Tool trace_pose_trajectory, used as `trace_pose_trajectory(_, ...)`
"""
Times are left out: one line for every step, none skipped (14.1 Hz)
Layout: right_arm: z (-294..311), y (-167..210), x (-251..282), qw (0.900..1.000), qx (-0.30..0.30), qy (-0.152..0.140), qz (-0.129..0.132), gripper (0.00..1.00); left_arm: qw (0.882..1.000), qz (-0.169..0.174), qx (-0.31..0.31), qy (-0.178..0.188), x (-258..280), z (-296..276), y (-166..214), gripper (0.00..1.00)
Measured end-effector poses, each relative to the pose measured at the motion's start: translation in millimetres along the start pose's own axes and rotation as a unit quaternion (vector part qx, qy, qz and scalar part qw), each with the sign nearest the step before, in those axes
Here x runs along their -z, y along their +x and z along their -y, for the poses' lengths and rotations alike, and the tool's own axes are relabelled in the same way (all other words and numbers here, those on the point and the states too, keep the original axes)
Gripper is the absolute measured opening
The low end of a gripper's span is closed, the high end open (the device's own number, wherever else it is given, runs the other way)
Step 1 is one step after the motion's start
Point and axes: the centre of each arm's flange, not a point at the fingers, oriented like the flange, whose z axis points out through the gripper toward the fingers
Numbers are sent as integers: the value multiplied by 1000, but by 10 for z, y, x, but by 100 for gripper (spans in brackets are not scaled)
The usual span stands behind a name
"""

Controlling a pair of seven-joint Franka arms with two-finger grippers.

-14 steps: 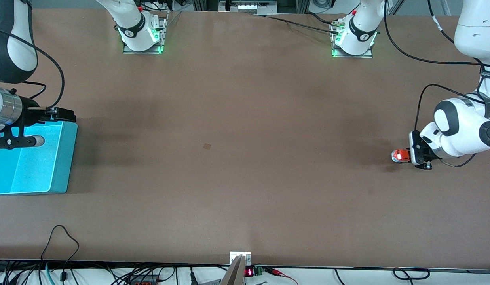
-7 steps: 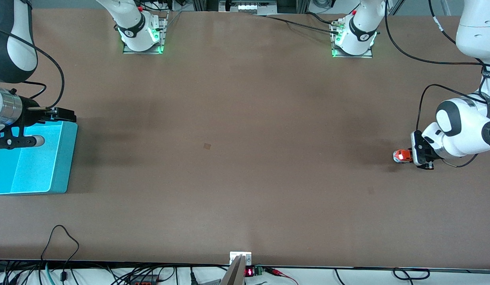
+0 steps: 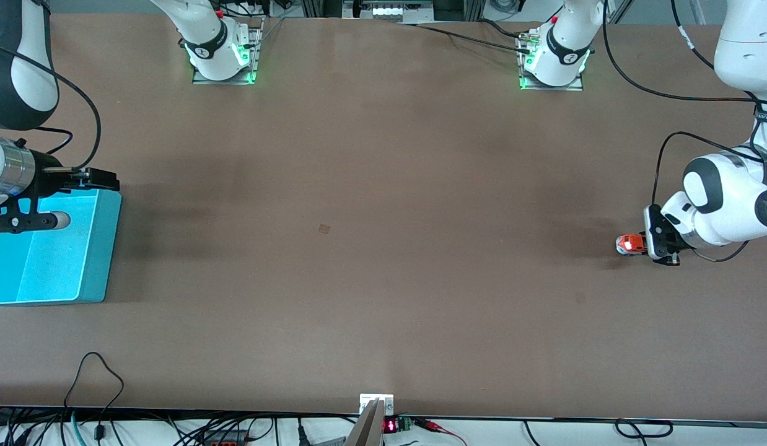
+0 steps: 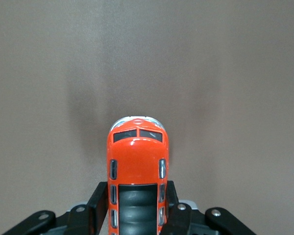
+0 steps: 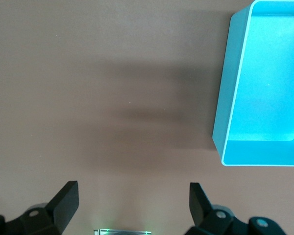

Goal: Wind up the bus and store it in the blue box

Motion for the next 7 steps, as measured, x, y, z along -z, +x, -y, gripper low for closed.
trace_pose_trajectory(0,0,0,1000,0,0,0,100,1000,-1,1,-2,-32,-6,-8,55)
trace_pose_trajectory(0,0,0,1000,0,0,0,100,1000,-1,2,-5,-107,-13,-23,65)
trace_pose_trajectory(0,0,0,1000,0,0,0,100,1000,-2,3,-8,-193,-16,-40,73)
trace_pose_trajectory(0,0,0,1000,0,0,0,100,1000,-2,4,-7,-238,-3,-56,83)
trace_pose_trajectory(0,0,-1,1000,0,0,0,100,1000,-1,5,-5,-233,19,-67,92)
trace_pose_trajectory(0,0,-1,1000,0,0,0,100,1000,-1,6,-1,-187,49,-73,99)
trace_pose_trajectory(0,0,-1,1000,0,0,0,100,1000,-1,8,-1,-128,78,-77,100)
